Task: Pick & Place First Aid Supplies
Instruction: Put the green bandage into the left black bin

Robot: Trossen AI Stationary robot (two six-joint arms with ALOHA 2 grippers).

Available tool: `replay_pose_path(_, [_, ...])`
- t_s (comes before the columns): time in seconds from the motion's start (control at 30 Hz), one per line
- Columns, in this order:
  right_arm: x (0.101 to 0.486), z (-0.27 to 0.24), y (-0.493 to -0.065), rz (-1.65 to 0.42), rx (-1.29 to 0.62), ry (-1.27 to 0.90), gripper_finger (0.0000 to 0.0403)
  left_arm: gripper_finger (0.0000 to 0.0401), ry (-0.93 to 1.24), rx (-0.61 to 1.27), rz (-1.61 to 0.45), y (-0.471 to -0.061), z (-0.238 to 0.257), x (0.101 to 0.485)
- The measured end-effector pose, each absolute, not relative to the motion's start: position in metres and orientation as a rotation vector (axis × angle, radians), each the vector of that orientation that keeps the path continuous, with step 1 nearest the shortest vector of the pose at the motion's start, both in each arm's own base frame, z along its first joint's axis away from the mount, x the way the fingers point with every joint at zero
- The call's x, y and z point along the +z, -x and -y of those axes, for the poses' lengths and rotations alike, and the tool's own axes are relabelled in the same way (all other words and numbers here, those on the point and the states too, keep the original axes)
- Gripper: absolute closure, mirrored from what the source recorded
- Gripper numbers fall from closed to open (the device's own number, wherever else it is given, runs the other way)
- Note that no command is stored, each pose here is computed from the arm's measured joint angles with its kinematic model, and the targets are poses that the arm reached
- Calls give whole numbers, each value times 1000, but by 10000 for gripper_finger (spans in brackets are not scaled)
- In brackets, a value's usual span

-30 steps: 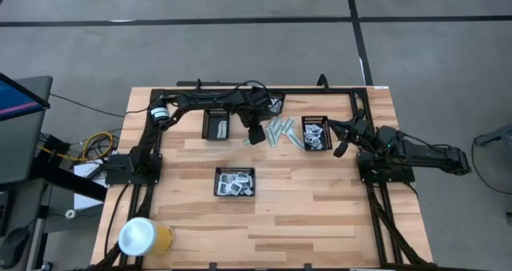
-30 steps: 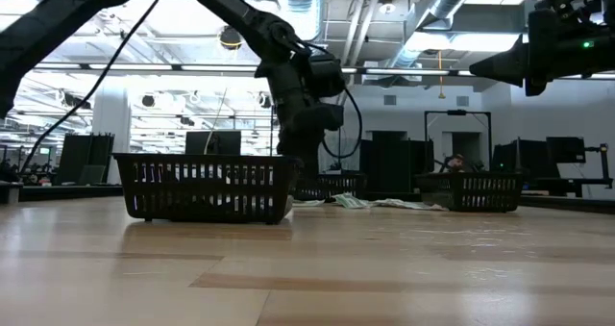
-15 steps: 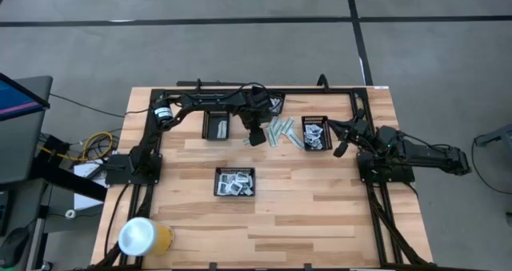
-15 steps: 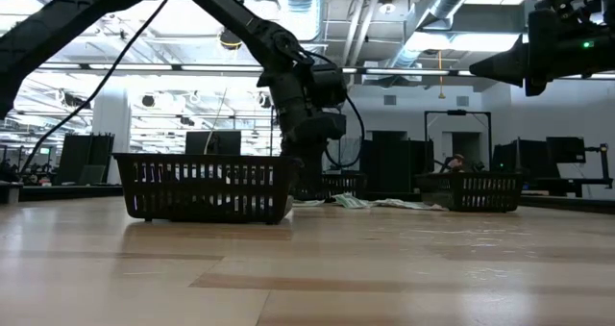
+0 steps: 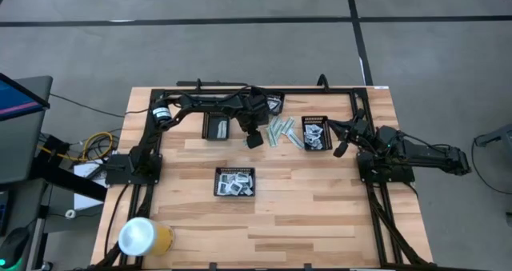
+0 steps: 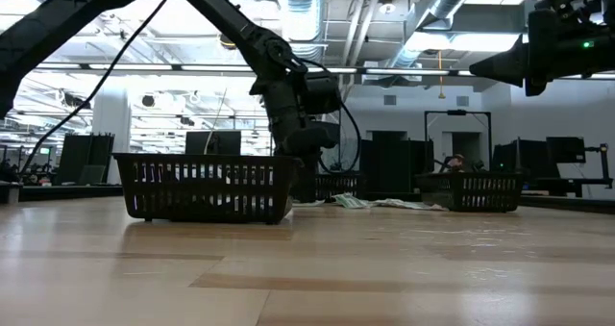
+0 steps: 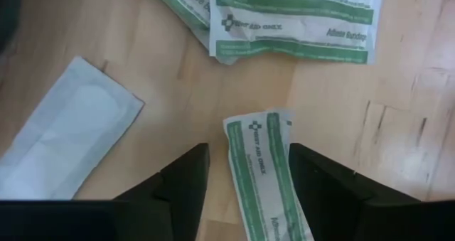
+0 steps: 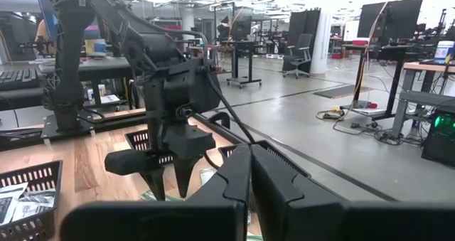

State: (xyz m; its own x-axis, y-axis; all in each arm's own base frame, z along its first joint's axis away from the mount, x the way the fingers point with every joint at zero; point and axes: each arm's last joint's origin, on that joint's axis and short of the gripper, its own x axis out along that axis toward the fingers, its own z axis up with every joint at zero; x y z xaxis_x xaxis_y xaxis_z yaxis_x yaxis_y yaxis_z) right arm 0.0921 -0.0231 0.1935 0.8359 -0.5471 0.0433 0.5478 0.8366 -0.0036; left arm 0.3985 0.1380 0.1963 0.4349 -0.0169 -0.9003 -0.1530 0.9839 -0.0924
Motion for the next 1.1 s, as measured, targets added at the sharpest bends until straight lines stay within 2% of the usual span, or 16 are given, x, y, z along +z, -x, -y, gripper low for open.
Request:
replay_pose_path(0.23, [194, 23, -92, 41, -580, 16, 395, 221, 165, 86, -1124, -399, -136, 195])
replay_pose_path(0.4, [193, 23, -92, 41, -580, 16, 395, 250, 164, 90, -1128, -399, -137, 194])
replay_pose_path(0.77, [193, 23, -92, 41, -580, 16, 395, 387, 145, 119, -1131, -399, -138, 193])
replay_pose_path(1.1, [193, 23, -92, 41, -580, 16, 395, 397, 122, 144, -1112, -397, -136, 201])
